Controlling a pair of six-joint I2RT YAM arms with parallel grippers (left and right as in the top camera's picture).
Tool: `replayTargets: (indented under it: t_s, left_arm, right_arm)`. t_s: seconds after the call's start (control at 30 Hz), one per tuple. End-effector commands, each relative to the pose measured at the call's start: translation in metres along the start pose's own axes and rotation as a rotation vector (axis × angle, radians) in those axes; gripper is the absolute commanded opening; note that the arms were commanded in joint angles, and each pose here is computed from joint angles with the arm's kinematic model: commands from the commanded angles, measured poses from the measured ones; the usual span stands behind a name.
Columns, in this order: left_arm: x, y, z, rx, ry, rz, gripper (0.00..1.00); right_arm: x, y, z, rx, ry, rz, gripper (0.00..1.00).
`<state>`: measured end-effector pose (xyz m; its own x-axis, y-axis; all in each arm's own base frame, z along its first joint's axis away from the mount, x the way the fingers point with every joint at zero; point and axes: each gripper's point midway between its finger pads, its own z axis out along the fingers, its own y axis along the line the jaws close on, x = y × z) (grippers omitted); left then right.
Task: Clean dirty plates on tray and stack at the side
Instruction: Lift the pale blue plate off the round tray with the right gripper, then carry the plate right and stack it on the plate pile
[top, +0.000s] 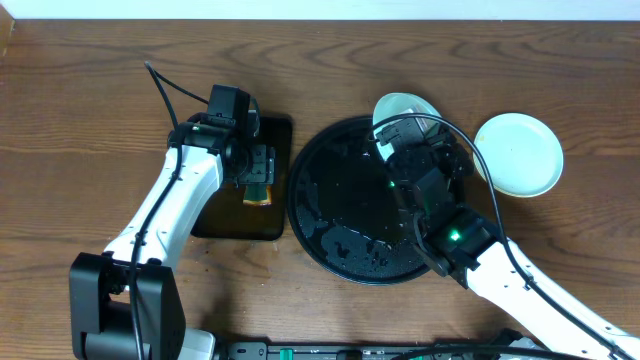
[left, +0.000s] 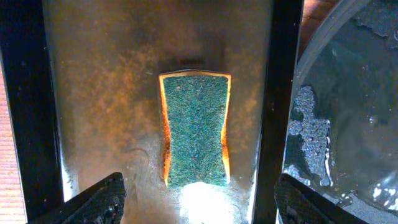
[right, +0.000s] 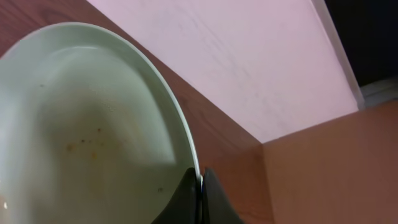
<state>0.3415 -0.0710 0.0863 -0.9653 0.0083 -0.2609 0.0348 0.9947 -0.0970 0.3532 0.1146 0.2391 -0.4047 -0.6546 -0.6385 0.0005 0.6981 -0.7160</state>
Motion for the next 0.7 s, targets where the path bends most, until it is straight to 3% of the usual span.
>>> replayTargets:
  t_s: [0.0,0.13,0.33,0.57,0.67]
  left_arm:
    - [-0.002,-0.001,-0.002,0.010,-0.006,0.002,0.77]
    - [-0.003,-0.001,-0.002,0.010,-0.008,0.002,0.77]
    - [-0.003,-0.001,-0.002,0.010,-0.010,0.002,0.77]
    - [-0.003,-0.001,-0.002,0.010,-0.009,0.002,0.78]
    - [-0.003,-0.001,-0.002,0.010,-0.009,0.002,0.77]
  right_arm:
    - [0.000,-0.011,-0.002,0.048,0.009,0.007,0.01]
    - [0.004,-0.016,0.002,0.061,0.023,0.056,0.01]
    - [0.045,-0.048,0.033,0.126,0.139,0.304,0.01]
    - [0.128,-0.098,0.075,0.209,0.329,0.621,0.01]
    - [0.189,-0.107,0.089,0.248,0.487,0.794,0.01]
